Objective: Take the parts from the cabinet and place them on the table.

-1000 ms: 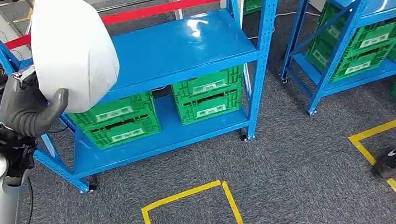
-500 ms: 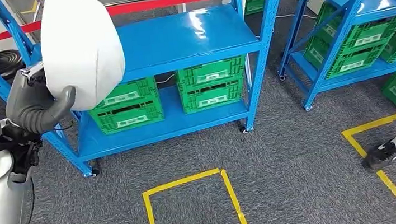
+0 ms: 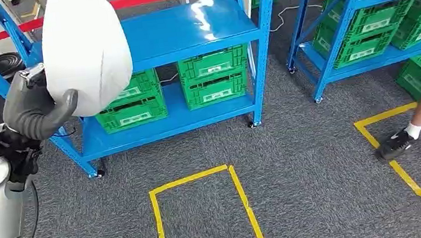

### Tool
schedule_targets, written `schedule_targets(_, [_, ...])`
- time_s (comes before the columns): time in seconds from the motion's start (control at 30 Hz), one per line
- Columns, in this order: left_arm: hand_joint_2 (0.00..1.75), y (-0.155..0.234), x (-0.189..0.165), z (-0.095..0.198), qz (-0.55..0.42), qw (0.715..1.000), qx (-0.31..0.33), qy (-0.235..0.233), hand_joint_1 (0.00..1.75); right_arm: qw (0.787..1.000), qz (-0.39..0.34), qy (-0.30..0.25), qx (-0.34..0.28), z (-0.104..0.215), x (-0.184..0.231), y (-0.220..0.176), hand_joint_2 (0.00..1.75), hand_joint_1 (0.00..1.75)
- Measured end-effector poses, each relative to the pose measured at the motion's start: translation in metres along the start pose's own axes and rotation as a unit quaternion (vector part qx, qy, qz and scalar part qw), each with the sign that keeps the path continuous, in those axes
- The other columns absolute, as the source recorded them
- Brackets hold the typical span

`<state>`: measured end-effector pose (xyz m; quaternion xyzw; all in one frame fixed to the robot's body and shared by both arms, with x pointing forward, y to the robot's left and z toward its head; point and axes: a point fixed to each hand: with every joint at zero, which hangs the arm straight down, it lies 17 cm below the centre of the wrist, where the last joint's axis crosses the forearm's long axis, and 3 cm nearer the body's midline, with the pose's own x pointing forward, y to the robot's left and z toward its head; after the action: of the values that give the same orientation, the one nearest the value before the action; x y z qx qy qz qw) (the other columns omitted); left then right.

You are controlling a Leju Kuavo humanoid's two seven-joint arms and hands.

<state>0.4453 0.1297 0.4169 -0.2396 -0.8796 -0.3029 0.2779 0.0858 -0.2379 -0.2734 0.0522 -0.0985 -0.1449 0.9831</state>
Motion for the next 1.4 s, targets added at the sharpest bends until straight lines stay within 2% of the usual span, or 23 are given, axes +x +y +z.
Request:
schedule_targets(1.13, [1.75,0.018,-0.012,0.024,-0.009,1.0,0.014,0.019,1.75,1.0,0.005,-0.001,0.006,0.0,-0.002,0.005,0.0,0.0])
schedule_targets(1.4, [1.75,0.02,-0.009,0.02,-0.013,1.0,0.013,0.014,1.75,1.0,0.005,0.002,0.008,0.0,-0.004,0.007,0.0,0.0])
